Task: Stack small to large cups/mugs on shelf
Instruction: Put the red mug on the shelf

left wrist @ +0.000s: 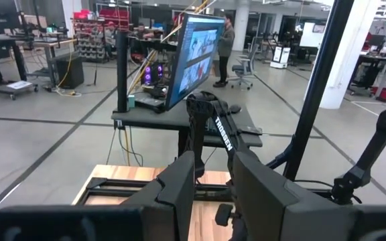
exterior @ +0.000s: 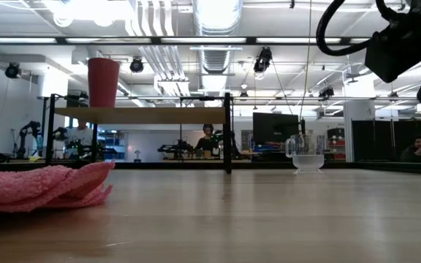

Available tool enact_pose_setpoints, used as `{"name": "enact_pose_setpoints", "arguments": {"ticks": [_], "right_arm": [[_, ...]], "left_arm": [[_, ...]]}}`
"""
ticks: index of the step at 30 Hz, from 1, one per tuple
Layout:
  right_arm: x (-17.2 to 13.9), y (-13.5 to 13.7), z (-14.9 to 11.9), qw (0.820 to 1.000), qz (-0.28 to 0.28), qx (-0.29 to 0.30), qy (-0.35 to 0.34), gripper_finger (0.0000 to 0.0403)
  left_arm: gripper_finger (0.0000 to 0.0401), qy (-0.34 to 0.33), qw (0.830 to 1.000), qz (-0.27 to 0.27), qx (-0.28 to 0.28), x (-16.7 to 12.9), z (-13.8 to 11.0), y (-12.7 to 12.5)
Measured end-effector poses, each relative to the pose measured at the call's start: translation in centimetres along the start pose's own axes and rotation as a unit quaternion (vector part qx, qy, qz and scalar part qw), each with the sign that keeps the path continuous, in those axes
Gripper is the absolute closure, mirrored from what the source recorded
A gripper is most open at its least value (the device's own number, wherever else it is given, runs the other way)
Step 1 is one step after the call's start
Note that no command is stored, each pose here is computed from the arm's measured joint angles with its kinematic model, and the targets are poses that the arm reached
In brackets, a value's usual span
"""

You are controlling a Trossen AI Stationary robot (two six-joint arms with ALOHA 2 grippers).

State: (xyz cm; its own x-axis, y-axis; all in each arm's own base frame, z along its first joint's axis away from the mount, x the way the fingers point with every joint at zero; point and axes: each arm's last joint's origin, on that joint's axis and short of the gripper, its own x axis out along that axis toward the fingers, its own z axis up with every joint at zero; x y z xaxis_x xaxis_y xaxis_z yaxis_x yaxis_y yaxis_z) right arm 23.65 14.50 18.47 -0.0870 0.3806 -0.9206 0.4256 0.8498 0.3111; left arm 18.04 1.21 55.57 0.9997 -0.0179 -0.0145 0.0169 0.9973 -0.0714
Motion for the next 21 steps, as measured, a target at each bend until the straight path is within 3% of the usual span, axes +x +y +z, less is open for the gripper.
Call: {"name": "enact_pose_setpoints", "arguments": {"ticks": [13,21], "right_arm": [[-1.2,1.3,0.4,0.999,0.019,-0.026,-0.025,0.0316],[0.2,1.4,1.2,0.998,-0.001,-0.066,-0.011,0.0367]], "left_arm": [[0.0310,0.002,1.000,0.001,0.000,-0.1,-0.1,0.0],[0.0310,0.003,1.000,0.001,0.000,-0.1,-0.1,0.0]]}}
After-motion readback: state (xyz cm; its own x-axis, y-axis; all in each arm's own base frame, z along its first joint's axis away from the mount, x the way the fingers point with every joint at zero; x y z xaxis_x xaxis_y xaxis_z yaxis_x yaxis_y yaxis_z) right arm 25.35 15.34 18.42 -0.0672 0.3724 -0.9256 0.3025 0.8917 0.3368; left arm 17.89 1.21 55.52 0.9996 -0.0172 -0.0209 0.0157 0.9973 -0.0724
